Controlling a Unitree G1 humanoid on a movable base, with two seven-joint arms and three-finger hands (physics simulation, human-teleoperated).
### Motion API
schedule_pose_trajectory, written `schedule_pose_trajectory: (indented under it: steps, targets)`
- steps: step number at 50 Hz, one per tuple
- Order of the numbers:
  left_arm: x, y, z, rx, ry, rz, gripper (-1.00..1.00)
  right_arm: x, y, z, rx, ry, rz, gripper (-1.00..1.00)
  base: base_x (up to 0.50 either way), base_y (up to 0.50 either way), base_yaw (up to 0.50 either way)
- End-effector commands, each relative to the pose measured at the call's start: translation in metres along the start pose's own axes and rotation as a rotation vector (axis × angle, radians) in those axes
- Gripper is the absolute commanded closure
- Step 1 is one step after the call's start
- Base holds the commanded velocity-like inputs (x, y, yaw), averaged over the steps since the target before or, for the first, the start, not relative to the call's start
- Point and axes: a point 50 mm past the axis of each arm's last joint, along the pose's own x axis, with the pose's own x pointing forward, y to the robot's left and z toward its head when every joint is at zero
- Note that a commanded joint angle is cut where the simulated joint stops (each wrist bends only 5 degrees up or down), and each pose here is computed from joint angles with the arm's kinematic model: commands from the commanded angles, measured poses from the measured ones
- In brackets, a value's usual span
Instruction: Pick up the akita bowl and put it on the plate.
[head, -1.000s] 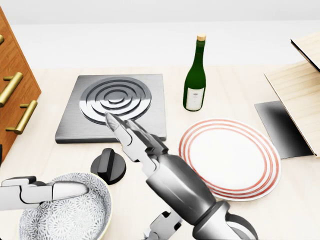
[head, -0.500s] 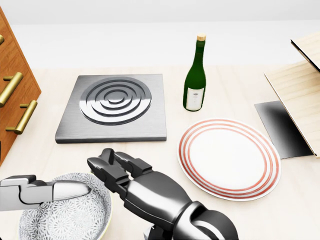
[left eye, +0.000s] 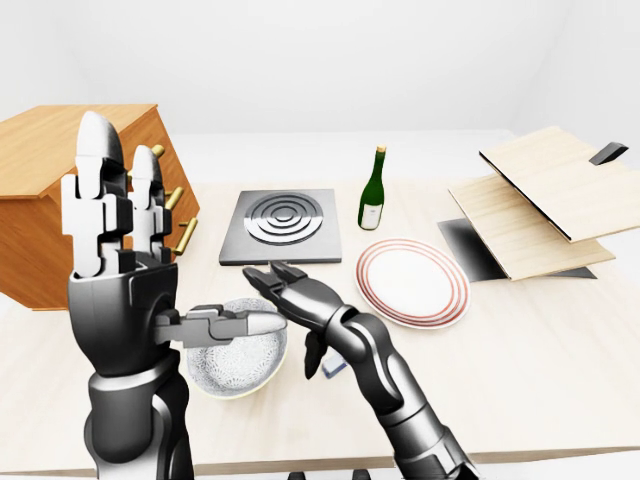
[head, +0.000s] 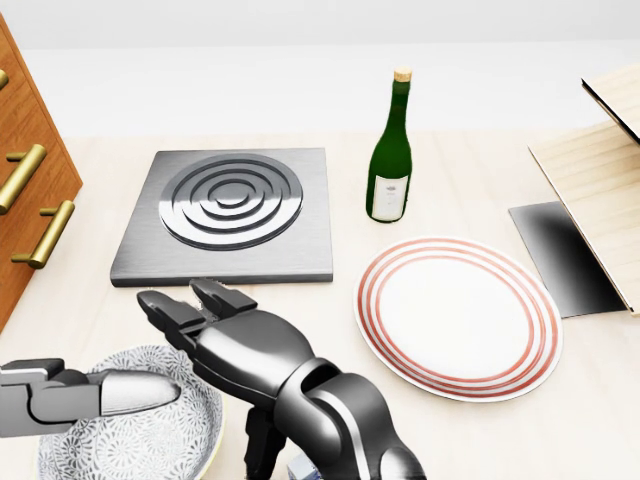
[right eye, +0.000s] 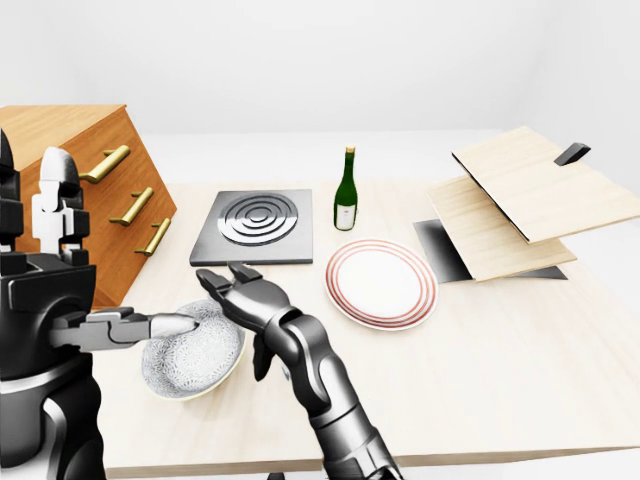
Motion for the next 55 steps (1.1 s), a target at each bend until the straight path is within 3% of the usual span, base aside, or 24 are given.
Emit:
schedule_pose_trajectory:
  steps: [1,10,17,23,37,55]
  targets:
    - [-0.002,0.0,0.002,-0.002,0.0,0.003,-1.0,0.031,-0.022,0.036,-0.058,-0.084,-0.093,-1.0,0.0,0.0,0.0]
    - [-0.001,-0.001,0.002,-0.007,-0.004,-0.003,-1.0,0.032,-0.024,0.05,-0.059,-0.12,-0.098,-1.0,0.0,0.0,0.0]
    - [-0.001,-0.002,0.001,-0.012,-0.001,-0.002,-1.0,0.03,0.001,0.048,-0.06,-0.097,-0.061,-1.0,0.0,0.0,0.0]
    - [0.0,0.002,0.002,-0.027,-0.009,0.014,-1.0,0.018,0.035,0.033,-0.082,-0.036,0.013,-1.0,0.0,0.0,0.0]
    - [0.001,0.003,0.005,-0.04,-0.029,0.035,-1.0,0.019,0.035,-0.003,-0.148,0.092,0.023,-1.0,0.0,0.0,0.0]
    - [0.001,0.001,0.007,-0.047,-0.036,0.028,-1.0,0.016,0.065,0.03,-0.14,0.009,0.064,-1.0,0.0,0.0,0.0]
